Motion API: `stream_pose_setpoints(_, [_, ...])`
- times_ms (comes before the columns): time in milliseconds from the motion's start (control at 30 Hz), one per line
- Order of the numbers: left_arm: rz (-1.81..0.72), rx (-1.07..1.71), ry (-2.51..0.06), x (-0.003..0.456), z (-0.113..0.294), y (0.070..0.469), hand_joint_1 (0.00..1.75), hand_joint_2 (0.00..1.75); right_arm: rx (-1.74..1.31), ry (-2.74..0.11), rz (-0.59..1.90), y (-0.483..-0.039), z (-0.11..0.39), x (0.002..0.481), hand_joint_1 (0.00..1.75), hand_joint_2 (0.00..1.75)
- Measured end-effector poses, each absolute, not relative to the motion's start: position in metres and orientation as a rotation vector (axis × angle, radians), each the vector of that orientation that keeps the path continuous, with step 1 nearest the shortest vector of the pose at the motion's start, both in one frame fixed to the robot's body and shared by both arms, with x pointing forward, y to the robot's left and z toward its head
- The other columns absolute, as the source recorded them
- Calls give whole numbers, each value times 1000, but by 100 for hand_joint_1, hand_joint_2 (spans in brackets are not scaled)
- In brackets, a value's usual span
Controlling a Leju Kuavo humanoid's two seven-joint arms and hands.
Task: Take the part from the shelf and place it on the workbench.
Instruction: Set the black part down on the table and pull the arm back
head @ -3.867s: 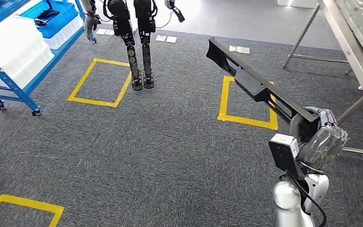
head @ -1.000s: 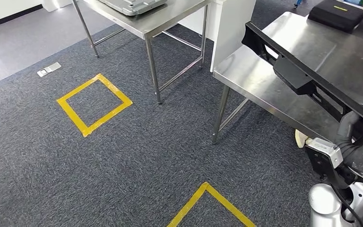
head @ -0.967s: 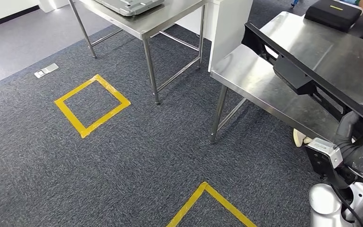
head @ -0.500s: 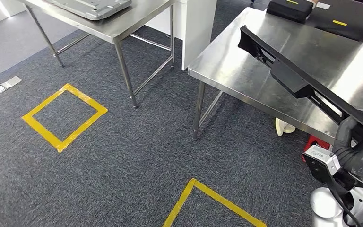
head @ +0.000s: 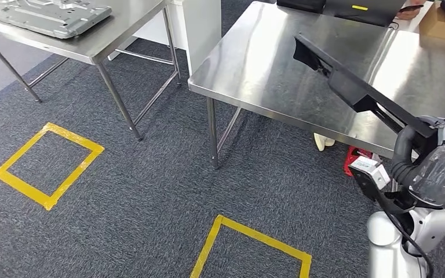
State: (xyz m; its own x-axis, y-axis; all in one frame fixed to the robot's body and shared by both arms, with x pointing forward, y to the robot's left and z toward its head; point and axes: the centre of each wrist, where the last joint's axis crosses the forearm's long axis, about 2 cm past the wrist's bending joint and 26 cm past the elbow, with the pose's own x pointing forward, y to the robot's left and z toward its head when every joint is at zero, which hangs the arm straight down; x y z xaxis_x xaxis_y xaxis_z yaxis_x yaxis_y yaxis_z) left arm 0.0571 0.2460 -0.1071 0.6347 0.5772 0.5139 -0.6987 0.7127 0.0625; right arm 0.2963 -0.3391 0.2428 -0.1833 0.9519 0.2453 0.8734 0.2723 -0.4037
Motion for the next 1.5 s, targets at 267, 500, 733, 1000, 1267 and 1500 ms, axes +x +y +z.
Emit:
stream_pose_setpoints(267, [674, 240, -507, 54, -108, 249, 0, 175, -1568, -2095, 163, -345, 233, 285, 175, 175])
stream_pose_setpoints(500, [631, 219, -524, 57, -108, 249, 0, 175, -1616, -2057, 167, -358, 228, 268, 175, 175])
stream_pose_setpoints(733, [617, 207, -530, 58, -107, 248, 0, 175, -1638, -2035, 170, -362, 225, 261, 175, 175])
stream_pose_setpoints(1000, [603, 201, -539, 58, -107, 249, 0, 175, -1673, -2027, 167, -367, 227, 254, 175, 175])
stream_pose_setpoints(1267, [595, 188, -546, 59, -107, 250, 0, 175, -1736, -1996, 198, -374, 227, 252, 175, 175])
stream_pose_setpoints(1500, [589, 178, -550, 59, -107, 250, 0, 175, -1773, -1988, 220, -380, 229, 251, 175, 175])
